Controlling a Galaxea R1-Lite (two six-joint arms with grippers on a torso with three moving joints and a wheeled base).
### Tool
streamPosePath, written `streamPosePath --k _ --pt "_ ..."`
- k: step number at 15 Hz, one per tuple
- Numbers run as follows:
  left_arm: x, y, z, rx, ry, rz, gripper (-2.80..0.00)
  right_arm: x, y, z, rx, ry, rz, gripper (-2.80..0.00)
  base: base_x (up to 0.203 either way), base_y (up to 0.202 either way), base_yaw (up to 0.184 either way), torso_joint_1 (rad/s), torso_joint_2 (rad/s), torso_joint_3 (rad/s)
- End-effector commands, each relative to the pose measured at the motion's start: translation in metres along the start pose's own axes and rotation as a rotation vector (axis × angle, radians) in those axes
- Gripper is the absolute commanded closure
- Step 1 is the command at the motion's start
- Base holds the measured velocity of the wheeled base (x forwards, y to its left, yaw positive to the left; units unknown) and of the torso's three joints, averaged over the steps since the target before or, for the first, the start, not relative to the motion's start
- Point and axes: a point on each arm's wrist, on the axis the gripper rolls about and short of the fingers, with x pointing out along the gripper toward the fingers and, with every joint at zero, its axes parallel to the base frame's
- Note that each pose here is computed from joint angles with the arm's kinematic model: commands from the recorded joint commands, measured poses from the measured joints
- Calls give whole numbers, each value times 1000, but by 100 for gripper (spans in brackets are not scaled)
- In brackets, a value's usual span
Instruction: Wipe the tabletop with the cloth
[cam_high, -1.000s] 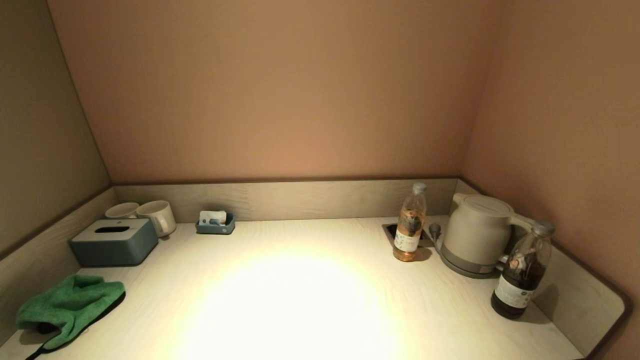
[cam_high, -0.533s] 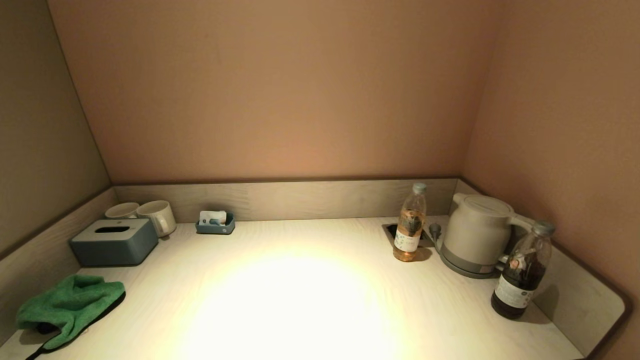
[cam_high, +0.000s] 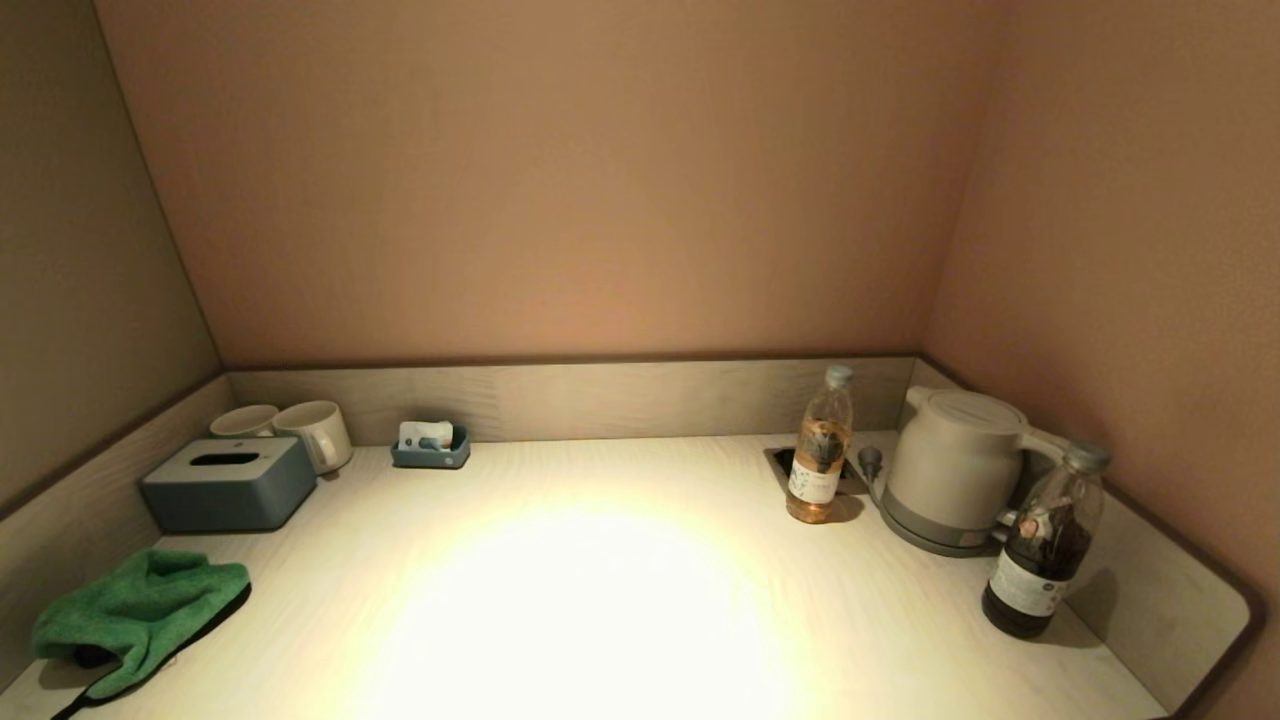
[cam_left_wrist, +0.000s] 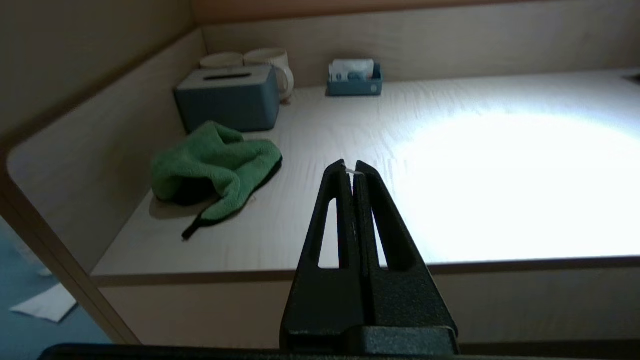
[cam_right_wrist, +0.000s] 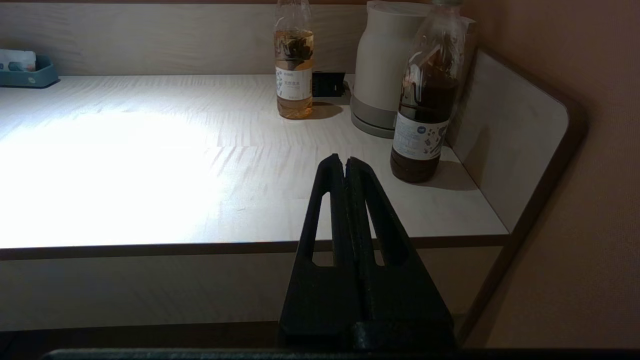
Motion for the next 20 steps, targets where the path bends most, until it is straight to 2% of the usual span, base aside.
streamPosePath --k 1,7,20 --pt "0 0 -2 -1 18 -14 0 0 0 0 0 0 1 0 0 0 0 0 0 0" --pt "0 0 -2 -33 18 -12 0 0 0 0 0 0 1 0 0 0 0 0 0 0" --pt "0 0 -2 -33 18 -12 0 0 0 0 0 0 1 0 0 0 0 0 0 0"
